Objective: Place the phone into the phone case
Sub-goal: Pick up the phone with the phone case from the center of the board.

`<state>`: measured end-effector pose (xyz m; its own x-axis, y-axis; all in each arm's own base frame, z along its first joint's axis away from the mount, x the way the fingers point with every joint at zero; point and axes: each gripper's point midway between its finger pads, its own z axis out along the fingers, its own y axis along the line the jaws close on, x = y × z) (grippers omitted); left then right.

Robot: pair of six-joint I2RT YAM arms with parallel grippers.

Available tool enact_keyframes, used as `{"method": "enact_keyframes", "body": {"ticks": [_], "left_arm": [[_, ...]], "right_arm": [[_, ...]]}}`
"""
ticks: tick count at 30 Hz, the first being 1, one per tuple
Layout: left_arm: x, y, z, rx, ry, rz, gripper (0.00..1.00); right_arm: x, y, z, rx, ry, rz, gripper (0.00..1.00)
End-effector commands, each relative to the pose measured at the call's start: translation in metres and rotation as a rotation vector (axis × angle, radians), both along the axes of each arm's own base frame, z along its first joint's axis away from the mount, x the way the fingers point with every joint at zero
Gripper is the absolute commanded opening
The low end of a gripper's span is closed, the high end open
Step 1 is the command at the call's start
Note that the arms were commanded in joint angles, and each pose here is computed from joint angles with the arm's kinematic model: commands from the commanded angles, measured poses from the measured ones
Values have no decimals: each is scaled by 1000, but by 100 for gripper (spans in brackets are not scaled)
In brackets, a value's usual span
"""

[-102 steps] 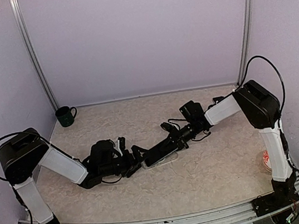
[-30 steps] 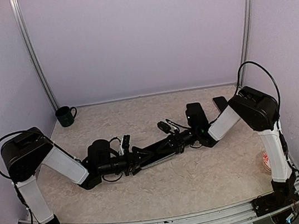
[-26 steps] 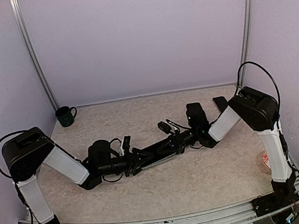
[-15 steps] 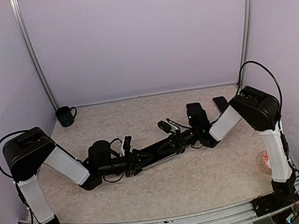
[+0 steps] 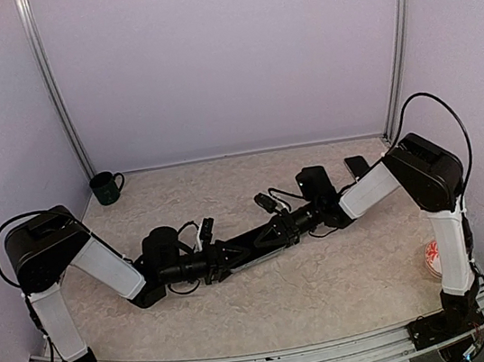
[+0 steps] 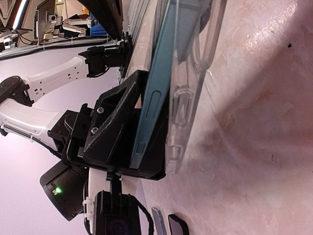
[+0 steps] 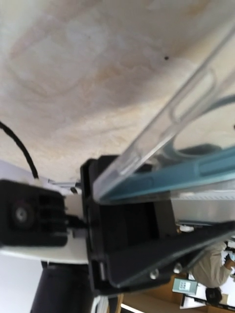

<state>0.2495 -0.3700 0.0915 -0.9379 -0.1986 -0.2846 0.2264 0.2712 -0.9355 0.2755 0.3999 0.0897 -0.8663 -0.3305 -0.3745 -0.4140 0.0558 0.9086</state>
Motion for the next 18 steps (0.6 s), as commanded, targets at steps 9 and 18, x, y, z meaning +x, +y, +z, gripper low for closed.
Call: {"method": "enact_keyframes", "body": {"ticks": [9,18], "left_arm": [[-8,-9,42,-137,-119,-50,37],[-9,-8,42,-145,-116,-48,32]], "right_arm": [[5,6,8,-86,-91,-39,37],[9,4,9,-133,-126,-51,44]]}}
